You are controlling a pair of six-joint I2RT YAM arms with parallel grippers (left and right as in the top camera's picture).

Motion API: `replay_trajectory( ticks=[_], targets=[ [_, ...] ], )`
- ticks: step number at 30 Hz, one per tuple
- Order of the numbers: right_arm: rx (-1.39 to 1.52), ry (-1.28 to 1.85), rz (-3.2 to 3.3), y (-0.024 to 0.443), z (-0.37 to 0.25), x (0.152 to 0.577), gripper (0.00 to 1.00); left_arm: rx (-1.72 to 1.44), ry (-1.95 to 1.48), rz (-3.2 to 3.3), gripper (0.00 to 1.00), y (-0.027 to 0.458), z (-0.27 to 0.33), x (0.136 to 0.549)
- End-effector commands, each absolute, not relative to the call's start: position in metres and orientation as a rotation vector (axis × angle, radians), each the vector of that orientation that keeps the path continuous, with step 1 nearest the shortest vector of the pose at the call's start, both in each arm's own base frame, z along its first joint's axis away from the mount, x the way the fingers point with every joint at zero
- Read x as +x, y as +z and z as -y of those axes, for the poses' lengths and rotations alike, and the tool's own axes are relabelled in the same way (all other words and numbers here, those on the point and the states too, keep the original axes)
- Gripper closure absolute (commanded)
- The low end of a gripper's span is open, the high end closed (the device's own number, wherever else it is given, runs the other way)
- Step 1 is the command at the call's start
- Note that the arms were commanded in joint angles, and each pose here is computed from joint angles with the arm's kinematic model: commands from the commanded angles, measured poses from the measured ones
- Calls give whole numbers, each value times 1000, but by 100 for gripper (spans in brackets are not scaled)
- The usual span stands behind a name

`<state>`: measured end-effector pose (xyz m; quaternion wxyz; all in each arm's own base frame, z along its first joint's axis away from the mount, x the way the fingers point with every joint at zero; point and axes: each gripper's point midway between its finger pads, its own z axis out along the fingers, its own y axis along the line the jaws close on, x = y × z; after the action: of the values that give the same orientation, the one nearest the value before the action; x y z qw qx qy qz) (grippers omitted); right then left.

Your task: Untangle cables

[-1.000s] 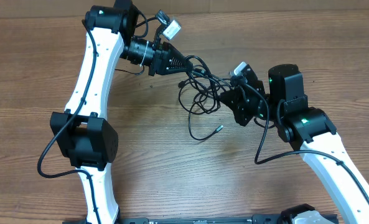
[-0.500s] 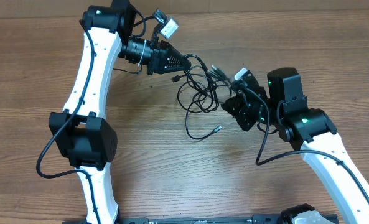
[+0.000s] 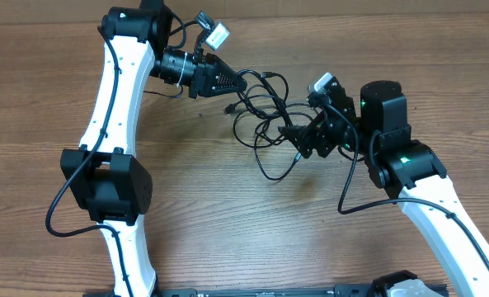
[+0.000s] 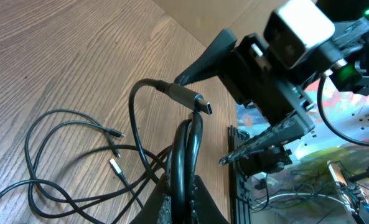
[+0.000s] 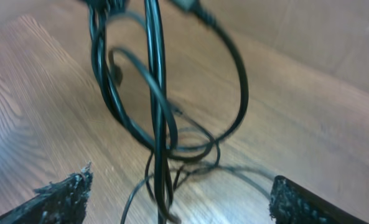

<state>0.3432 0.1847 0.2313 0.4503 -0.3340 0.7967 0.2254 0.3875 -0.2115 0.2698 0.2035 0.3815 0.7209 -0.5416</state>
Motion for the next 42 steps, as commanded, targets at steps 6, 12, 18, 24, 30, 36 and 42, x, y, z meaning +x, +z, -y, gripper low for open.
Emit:
replay_trajectory(
  ticks=[6, 12, 18, 24, 30, 36, 42],
  targets=[
    [-851, 602, -1844, 254, -195, 347, 11, 1056, -1544, -2013, 96, 276, 216, 383],
    [-858, 586, -1822, 257, -195, 349, 12, 1083, -1560, -2010, 96, 276, 226, 376],
    [-866, 559, -1819, 256, -193, 351, 27, 1112, -1573, -2003, 96, 276, 235, 371],
    [-867, 538, -1825, 254, -191, 352, 55, 1118, -1585, -1994, 96, 277, 239, 369],
    [-857, 523, -1860, 247, -188, 354, 82, 1096, -1637, -1947, 96, 286, 243, 367],
    [-860, 537, -1910, 232, -189, 355, 56, 1077, -1668, -1934, 95, 290, 244, 366],
    [-860, 547, -1929, 225, -190, 356, 96, 1080, -1668, -1941, 95, 289, 244, 365]
  ],
)
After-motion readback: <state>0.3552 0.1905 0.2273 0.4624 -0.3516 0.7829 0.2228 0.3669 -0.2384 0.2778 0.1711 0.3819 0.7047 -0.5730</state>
